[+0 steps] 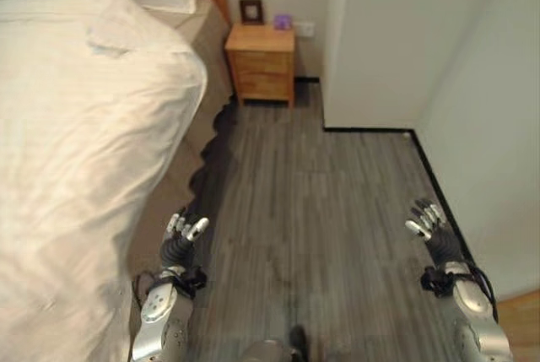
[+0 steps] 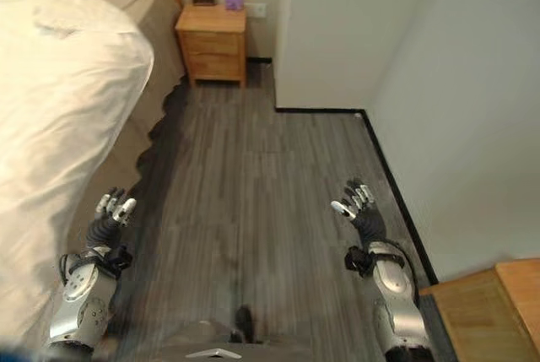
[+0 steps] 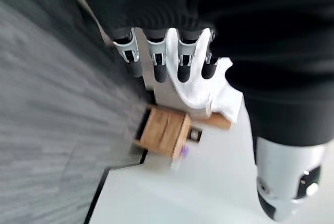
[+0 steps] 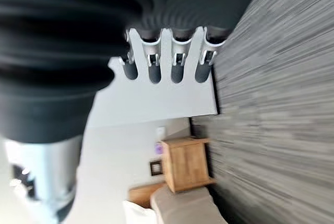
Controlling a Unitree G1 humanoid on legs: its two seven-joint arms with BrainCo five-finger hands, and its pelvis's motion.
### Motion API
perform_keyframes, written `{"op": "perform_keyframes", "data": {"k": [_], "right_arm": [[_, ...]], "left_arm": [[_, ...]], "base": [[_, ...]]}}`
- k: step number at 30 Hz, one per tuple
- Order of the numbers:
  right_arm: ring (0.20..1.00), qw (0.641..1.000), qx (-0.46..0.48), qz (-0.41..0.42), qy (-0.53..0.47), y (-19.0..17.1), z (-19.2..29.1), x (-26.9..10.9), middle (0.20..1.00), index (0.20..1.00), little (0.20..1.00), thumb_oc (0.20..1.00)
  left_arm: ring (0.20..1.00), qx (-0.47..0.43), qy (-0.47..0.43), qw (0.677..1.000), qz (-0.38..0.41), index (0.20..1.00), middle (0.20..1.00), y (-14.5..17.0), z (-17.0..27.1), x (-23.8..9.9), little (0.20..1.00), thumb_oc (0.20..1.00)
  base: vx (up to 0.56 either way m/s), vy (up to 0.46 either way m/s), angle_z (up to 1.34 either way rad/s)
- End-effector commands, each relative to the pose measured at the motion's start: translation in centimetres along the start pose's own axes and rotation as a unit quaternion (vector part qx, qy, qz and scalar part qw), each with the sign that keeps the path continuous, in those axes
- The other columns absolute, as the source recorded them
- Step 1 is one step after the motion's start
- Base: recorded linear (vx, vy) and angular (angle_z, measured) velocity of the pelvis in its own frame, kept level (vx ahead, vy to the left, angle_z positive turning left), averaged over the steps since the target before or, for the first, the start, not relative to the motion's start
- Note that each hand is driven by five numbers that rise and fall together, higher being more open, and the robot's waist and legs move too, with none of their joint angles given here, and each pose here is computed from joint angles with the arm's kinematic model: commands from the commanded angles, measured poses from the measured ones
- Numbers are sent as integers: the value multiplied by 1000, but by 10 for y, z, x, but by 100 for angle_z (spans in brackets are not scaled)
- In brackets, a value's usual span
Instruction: Making the bed.
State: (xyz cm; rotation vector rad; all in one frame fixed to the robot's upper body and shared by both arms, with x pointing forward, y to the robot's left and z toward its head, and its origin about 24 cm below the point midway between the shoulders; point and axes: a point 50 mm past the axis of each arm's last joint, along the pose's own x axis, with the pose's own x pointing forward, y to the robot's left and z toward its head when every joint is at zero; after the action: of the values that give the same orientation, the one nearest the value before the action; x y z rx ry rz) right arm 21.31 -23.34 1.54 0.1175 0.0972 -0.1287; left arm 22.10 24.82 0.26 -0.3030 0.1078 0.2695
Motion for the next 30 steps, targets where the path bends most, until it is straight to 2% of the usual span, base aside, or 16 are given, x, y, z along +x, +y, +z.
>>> {"op": "perform_keyframes", "data": {"k": [1, 6, 12, 19, 22, 30], "right_arm": [[1000, 998, -4, 9, -64, -3, 27, 13, 1000, 1000, 1000, 1000], [1000, 998, -13, -18, -62, -20, 27, 4, 1000, 1000, 1000, 1000], [1000, 998, -26, -1, -64, -21, 32, 0, 1000, 1000, 1000, 1000], [1000, 995, -8, -29, -91, -27, 42, 6, 1000, 1000, 1000, 1000], [1000, 995, -11, -22, -101, -26, 48, 6, 1000, 1000, 1000, 1000], [1000, 995, -45, -21, -84, -27, 41, 5, 1000, 1000, 1000, 1000]], "left_arm": [[1000, 12, -126, 992, -8, 1000, 1000, 6, 59, 7, 1000, 1000], [1000, -14, -140, 990, -18, 1000, 1000, 1, 63, 13, 1000, 1000], [1000, -4, -108, 994, -34, 1000, 1000, -8, 46, 12, 1000, 1000], [1000, -60, -85, 993, -59, 1000, 1000, -26, 36, 17, 1000, 1000], [1000, -68, -75, 992, -78, 1000, 1000, -38, 32, 22, 1000, 1000], [1000, -46, -65, 994, -73, 1000, 1000, -32, 24, 17, 1000, 1000]], "base": [[618, -32, 26], [682, -193, 111], [452, -259, 109], [357, -421, 10], [333, -73, 10], [422, 18, -3]]}}
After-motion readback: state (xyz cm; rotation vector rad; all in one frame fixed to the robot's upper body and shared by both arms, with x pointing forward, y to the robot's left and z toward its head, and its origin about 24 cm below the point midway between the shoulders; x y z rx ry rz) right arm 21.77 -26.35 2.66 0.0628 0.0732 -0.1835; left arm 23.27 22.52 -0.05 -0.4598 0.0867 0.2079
